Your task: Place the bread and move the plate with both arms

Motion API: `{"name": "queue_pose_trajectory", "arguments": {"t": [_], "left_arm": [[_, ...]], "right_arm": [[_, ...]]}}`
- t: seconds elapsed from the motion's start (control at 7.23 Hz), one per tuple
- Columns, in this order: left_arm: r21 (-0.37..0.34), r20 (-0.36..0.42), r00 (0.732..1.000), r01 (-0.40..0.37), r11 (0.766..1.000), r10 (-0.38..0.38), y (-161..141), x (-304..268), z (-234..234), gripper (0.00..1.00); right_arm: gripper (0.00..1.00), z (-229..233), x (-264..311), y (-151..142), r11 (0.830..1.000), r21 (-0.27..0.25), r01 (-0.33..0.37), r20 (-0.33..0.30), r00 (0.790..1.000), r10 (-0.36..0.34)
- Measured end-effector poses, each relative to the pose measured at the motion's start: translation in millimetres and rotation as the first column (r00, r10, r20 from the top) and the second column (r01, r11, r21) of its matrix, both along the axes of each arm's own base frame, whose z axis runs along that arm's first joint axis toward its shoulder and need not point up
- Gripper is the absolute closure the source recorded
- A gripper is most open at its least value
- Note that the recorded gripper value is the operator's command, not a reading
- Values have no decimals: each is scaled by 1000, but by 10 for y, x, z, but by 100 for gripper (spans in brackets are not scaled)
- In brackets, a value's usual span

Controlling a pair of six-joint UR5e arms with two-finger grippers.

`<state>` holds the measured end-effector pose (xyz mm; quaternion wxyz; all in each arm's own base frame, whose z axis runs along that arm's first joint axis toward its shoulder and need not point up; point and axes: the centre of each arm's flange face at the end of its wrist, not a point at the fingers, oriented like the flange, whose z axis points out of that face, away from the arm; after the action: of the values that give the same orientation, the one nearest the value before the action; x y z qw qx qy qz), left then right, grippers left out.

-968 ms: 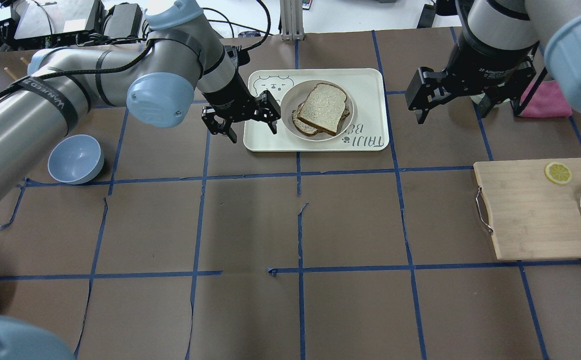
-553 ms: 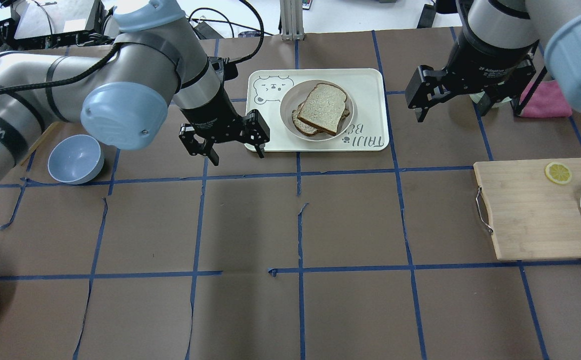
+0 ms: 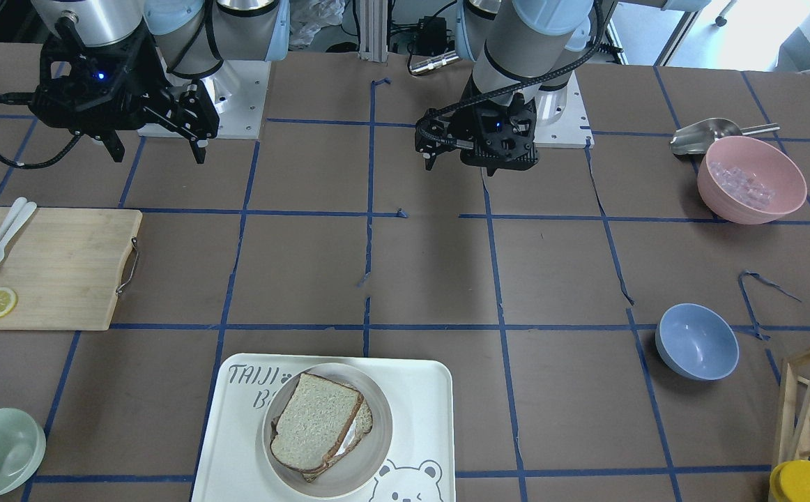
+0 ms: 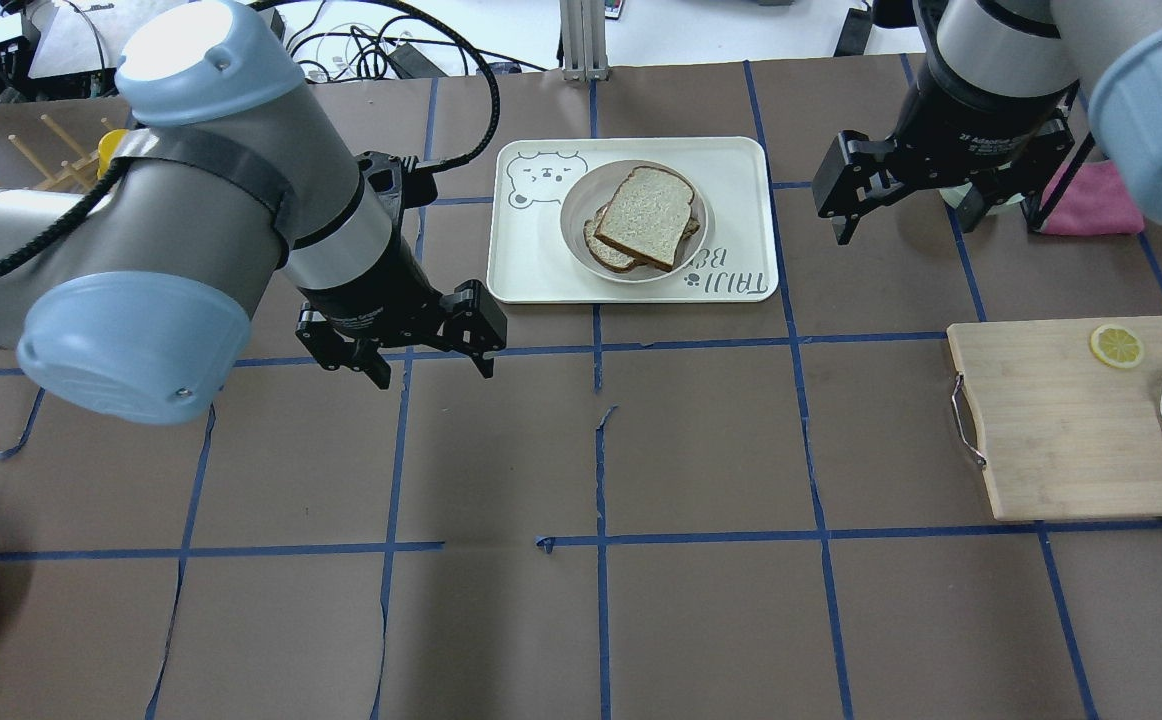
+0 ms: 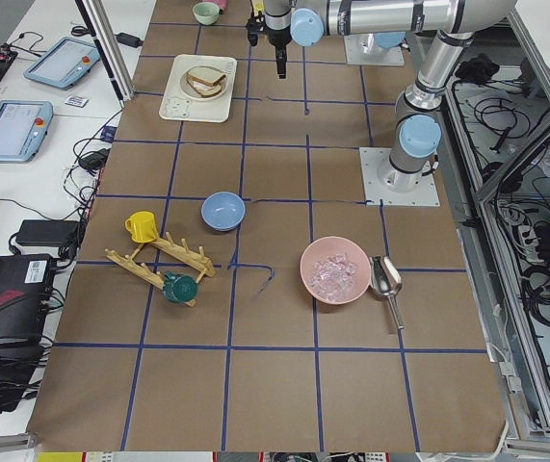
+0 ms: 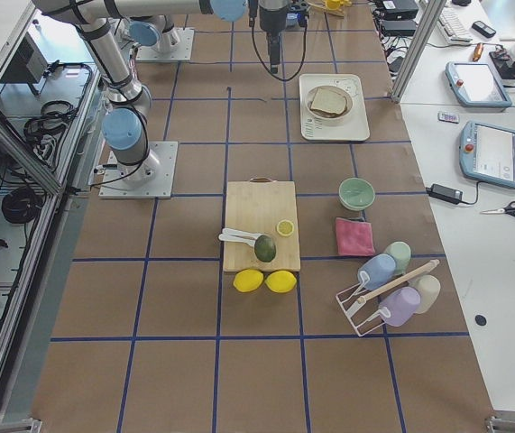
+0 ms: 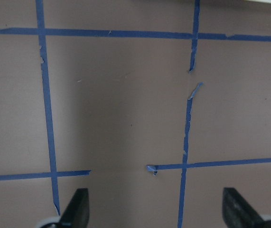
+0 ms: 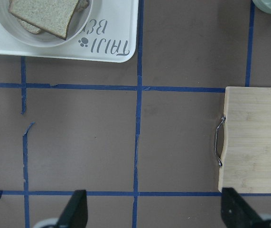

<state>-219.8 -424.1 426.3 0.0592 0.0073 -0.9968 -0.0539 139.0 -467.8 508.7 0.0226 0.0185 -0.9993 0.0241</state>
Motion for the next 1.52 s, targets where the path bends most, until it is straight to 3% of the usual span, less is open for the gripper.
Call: {"name": "queue_pose_trajectory", "arguments": {"t": [0.28,0.55,0.97,1.52], "left_arm": [[44,52,999,5,999,-8,-71,86,468,4],[13,54,998,30,999,-30,-253,165,688,0],[-52,47,998,48,998,-46,-445,221,753,0],[-61,51,998,49,997,-46,-448,236,743,0]], "right_arm": [[0,14,-1,8,1000,-2,0,0,1000,0],[0,15,-1,17,1000,3,-1,5,1000,1],[0,30,5,30,1000,3,-4,12,1000,4],[0,53,11,49,1000,-4,-5,13,1000,5]]}}
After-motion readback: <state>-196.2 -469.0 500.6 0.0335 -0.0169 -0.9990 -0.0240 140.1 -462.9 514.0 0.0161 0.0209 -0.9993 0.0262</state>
